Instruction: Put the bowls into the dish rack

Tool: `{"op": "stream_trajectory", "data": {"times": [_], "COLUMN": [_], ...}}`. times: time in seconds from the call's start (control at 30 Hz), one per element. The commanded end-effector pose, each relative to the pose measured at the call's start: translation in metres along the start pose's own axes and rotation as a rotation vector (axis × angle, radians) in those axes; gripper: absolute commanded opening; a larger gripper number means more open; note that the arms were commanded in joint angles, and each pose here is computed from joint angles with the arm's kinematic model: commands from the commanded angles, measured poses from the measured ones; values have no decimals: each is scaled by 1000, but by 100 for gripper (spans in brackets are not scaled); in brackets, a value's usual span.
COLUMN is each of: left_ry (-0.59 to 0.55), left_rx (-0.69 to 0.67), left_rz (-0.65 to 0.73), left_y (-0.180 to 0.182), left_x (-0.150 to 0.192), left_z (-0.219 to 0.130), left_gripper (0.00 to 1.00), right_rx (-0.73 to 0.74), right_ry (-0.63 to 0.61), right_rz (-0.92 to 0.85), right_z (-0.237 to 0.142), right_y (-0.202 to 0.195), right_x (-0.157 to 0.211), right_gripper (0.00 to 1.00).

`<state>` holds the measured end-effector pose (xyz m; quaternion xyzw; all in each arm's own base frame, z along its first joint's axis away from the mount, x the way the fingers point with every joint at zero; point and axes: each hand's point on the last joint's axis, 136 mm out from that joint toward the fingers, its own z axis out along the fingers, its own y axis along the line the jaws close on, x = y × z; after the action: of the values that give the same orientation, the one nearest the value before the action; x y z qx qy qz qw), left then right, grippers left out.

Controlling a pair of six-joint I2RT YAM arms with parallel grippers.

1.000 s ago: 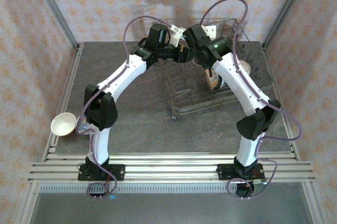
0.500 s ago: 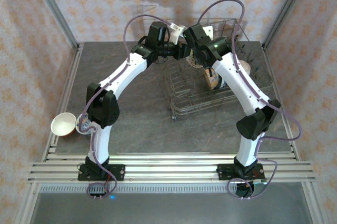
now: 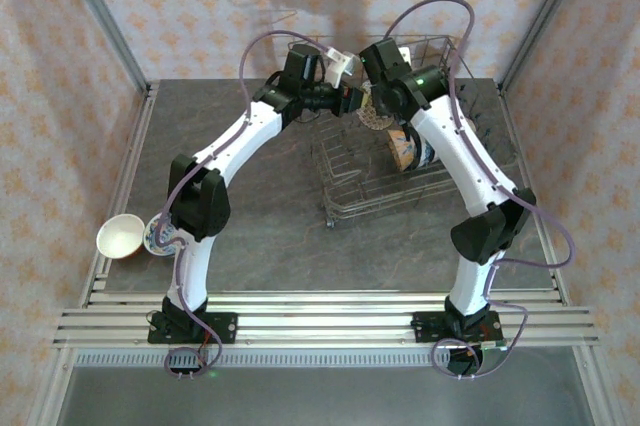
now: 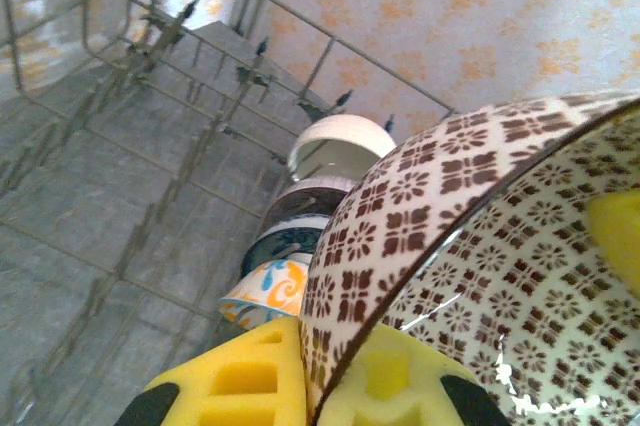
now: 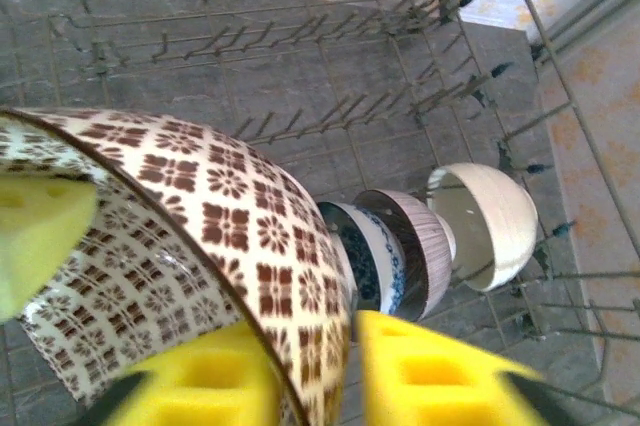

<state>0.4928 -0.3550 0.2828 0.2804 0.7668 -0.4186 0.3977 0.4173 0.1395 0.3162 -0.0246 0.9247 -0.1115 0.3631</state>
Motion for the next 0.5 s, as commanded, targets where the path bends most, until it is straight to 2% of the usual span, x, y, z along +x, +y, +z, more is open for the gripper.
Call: {"op": "stream_trajectory", "data": {"times": [0.0,0.07,0.47], "left_ry": [-104,-112,-220], "left_rx": [99,109,230], "left_rz": [85,94,167], "left_y": [-24,-25,-34], "left_x": [-36,-37,-61], "left_z": [-8,-8,-10], "left_gripper": [0,0,0], "right_rx": [-92,-142,-449], "right_ry": [2,-2,2], "right_rz": [30,53,94], "right_z": [-5,-6,-18], "right_y": [1,-1,3], "right_x": [-1,0,3], "right_gripper": [45,57,98]}}
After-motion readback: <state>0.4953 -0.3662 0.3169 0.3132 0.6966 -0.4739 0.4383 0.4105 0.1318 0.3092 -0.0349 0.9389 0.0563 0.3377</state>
